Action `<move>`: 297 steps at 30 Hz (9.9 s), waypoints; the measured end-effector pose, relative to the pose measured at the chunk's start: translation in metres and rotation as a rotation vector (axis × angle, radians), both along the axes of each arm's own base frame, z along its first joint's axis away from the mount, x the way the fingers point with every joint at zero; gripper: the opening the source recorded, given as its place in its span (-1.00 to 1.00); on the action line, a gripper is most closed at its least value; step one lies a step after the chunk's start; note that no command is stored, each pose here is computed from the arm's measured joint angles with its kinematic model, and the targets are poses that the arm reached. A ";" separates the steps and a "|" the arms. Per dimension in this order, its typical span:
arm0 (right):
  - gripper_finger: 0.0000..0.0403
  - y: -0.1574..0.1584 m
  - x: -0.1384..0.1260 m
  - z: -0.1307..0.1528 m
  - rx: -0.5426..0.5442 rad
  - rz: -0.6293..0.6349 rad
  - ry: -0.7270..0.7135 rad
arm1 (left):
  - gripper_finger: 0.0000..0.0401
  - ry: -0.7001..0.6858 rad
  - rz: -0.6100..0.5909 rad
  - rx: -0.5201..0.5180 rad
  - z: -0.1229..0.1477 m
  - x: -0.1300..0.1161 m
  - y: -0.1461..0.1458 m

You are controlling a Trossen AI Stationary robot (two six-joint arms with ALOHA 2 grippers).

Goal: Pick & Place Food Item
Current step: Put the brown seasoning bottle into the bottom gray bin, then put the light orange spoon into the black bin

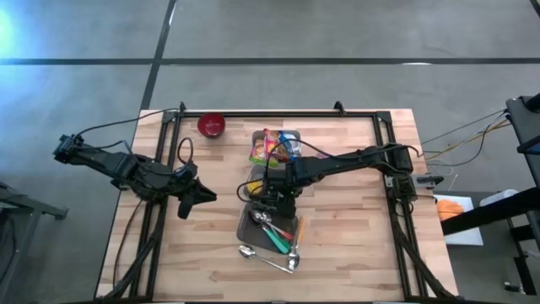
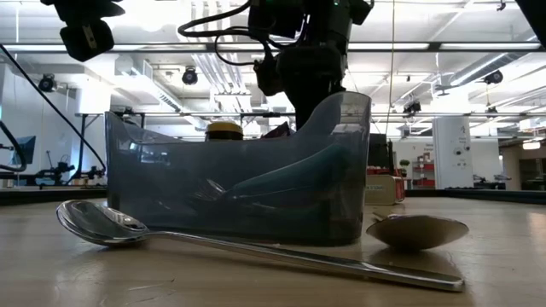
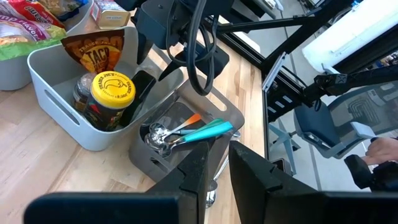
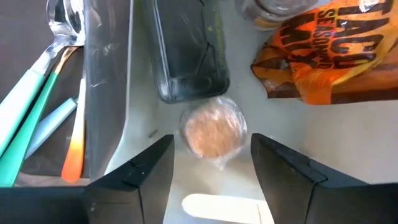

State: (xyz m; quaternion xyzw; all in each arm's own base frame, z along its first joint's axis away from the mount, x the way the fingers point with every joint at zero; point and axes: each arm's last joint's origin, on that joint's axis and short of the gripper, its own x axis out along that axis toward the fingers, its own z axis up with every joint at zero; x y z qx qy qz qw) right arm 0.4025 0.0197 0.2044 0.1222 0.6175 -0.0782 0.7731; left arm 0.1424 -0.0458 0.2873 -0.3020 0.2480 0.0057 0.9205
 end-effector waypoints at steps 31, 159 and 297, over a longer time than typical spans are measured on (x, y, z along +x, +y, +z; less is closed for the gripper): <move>0.07 0.008 -0.013 0.053 0.021 -0.117 -0.037 | -0.67 0.001 -0.001 0.001 0.000 0.000 0.000; -0.83 0.140 -0.056 -0.062 0.159 -1.009 0.167 | -0.67 0.022 0.000 0.008 -0.002 -0.001 0.000; -0.88 0.164 -0.082 0.042 0.047 0.496 -0.217 | -0.67 0.051 0.000 0.018 -0.005 -0.002 0.001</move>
